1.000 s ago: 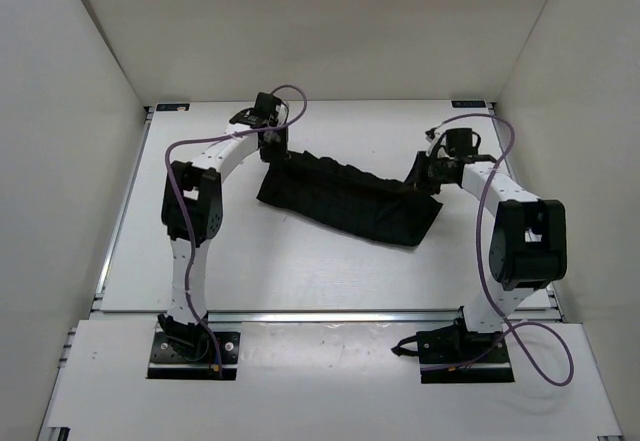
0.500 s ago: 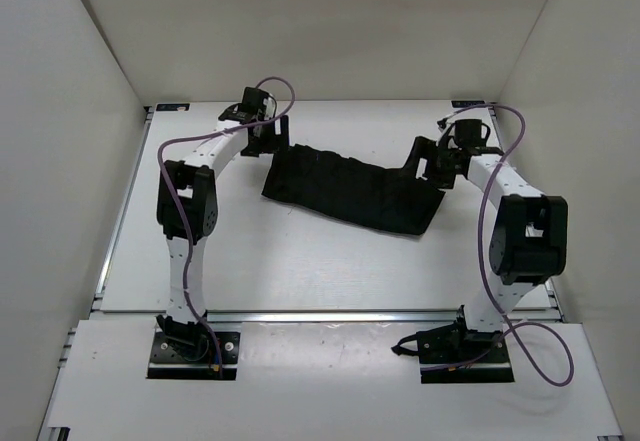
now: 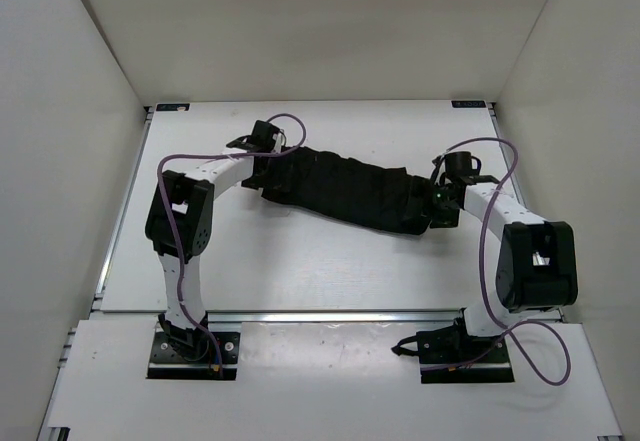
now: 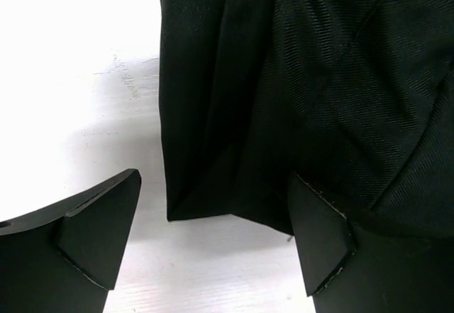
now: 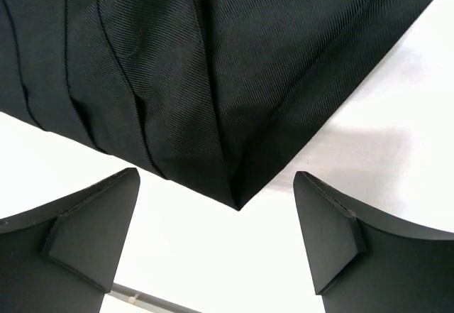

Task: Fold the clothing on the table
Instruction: Fold the skirt

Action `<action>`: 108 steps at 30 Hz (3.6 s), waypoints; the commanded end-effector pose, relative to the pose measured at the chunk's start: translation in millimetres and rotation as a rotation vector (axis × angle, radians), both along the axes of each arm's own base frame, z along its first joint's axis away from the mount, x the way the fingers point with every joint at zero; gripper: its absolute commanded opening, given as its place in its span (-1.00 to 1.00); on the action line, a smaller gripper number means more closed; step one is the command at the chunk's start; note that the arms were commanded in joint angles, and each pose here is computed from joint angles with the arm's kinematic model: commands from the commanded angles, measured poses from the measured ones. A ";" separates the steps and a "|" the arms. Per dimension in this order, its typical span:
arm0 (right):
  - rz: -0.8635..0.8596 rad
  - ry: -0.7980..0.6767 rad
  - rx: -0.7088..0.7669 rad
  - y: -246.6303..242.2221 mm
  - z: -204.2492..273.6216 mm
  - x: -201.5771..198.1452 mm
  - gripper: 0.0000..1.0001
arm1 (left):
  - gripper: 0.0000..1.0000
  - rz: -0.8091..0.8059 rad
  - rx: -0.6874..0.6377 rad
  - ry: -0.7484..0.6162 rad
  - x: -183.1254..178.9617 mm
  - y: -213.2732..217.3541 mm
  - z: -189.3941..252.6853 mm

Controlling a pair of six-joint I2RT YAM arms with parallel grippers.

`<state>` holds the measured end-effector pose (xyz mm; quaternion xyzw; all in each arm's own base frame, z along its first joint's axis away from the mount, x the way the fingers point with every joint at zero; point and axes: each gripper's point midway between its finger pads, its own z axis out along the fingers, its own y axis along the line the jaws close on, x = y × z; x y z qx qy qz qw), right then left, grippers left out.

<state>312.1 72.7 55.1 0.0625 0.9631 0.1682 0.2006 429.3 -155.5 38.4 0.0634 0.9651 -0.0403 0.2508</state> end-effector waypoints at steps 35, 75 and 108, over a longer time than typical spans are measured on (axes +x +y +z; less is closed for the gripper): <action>-0.017 0.004 0.003 1.5 -24.3 45.8 0.47 | 0.49 -0.056 -0.019 0.083 -66.6 -6.1 -6.4; 0.014 -0.053 -0.028 -15.4 -6.4 72.7 -0.99 | -0.49 0.004 -0.143 0.030 -30.5 -13.8 -4.8; 0.501 -0.316 0.336 253.6 134.7 81.6 -1.00 | -0.88 -0.128 -0.362 0.139 -49.9 -106.8 -31.2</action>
